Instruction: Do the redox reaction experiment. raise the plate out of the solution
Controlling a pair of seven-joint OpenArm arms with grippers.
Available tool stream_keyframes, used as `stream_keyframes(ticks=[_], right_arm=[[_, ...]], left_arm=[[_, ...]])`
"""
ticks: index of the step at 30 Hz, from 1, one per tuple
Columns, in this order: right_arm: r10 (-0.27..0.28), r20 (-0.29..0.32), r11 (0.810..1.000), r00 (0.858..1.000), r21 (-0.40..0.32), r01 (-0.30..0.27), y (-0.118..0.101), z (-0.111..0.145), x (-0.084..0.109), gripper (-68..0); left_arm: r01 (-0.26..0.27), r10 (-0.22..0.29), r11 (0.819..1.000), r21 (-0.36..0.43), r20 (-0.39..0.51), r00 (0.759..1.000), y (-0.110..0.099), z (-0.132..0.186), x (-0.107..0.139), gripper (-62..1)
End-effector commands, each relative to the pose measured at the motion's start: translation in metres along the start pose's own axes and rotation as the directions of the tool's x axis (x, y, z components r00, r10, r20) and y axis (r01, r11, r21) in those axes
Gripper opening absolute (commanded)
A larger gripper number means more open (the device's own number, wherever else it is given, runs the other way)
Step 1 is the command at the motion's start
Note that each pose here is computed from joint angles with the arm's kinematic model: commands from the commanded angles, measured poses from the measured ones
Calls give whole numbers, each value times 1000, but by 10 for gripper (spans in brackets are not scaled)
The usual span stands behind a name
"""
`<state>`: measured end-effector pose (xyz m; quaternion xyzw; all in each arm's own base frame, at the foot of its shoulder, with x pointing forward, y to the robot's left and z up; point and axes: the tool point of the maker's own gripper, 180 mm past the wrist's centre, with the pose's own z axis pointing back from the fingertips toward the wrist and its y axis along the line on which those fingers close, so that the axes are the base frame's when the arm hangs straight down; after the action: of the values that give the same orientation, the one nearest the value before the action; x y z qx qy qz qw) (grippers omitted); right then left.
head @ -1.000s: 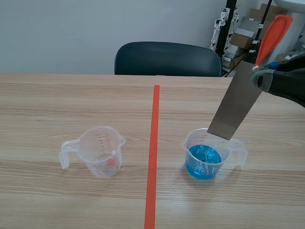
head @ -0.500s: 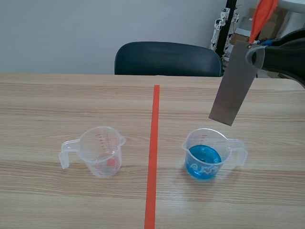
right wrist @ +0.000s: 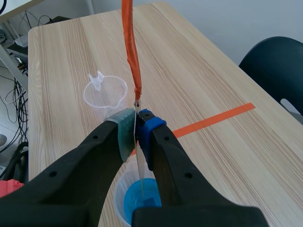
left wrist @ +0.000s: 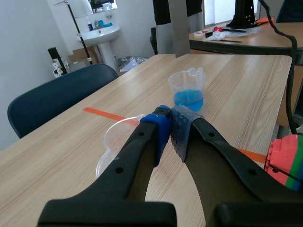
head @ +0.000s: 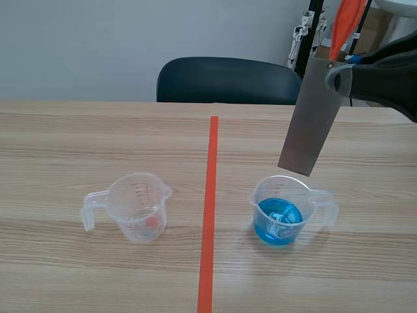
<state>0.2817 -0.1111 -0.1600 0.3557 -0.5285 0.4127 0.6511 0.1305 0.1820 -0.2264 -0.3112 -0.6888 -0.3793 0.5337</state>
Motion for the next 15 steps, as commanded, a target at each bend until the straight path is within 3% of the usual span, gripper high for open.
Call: stream_keyframes(ticks=[1, 4, 7, 15], right_arm=[[15, 31, 1000, 999, 14, -15, 2, 0, 14, -671], [17, 22, 1000, 1000, 22, -17, 5, -2, 13, -671], [18, 20, 999, 1000, 30, -19, 7, -3, 14, -671], [19, 23, 999, 1000, 34, -19, 8, -4, 15, -671]], left_arm=[[-7, 7, 1000, -5, 32, 999, 8, -6, 10, -580], [-61, 60, 997, -46, -28, 998, 15, -17, 9, -580], [-73, 68, 995, -74, -71, 995, 20, -26, 10, -580], [31, -56, 984, -175, -139, 989, 17, -62, 19, -582]])
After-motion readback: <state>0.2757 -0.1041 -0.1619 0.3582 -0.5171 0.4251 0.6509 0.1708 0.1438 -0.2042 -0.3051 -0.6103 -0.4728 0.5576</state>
